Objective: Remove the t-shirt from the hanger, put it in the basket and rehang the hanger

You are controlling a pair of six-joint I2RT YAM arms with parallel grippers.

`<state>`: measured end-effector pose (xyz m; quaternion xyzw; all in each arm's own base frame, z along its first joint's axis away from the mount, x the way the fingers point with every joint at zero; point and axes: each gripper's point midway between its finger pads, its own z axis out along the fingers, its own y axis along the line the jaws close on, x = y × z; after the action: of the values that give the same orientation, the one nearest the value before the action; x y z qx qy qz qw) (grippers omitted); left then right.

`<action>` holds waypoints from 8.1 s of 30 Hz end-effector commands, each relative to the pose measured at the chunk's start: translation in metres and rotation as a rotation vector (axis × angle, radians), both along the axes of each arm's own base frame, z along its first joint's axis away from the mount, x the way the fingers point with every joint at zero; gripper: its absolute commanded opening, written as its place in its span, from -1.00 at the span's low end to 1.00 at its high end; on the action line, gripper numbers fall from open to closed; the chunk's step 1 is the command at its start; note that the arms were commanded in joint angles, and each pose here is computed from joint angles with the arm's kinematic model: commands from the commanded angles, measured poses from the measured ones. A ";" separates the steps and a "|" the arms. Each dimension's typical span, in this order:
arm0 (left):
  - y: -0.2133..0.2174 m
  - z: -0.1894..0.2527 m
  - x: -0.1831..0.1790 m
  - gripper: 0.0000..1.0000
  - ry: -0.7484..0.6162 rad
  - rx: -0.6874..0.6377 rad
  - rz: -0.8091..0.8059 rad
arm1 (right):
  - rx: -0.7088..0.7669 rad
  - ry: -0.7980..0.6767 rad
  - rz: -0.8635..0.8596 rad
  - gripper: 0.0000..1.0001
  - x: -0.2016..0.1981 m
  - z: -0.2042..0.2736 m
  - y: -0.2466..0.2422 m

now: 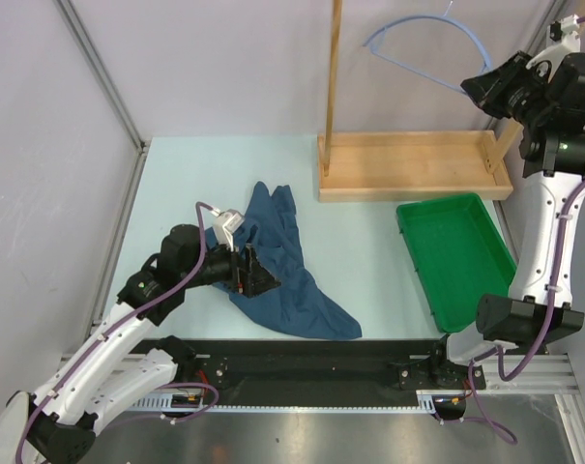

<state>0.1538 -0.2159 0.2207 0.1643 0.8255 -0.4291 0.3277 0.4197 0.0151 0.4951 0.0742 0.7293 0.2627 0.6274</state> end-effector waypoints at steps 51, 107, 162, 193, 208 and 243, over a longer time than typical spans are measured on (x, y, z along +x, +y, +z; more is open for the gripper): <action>0.204 0.076 0.017 0.95 -0.171 0.011 1.201 | -0.479 0.119 0.766 0.99 -0.108 -0.377 0.515; 0.126 0.048 0.048 0.94 -0.088 -0.031 0.900 | -0.277 -0.045 -0.137 -1.00 -0.104 -0.062 0.062; 0.103 0.037 0.053 0.92 -0.092 -0.029 0.782 | -0.048 0.622 -1.143 -1.00 -0.156 -0.253 -0.138; 0.114 0.041 0.044 0.93 -0.127 -0.025 0.797 | -0.159 1.118 -0.667 0.08 -0.101 -0.422 -0.127; 0.106 0.029 0.051 0.93 -0.109 -0.012 0.779 | -0.304 0.947 -0.813 0.99 -0.160 -0.317 -0.095; 0.098 0.019 0.051 0.93 -0.061 -0.020 0.759 | -0.089 0.822 -0.841 0.49 -0.124 -0.402 -0.104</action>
<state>0.2033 -0.1150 0.2325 -0.1445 0.8207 -0.2674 0.4839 0.2415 -0.0743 0.0641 0.4694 0.8410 -0.0754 0.2583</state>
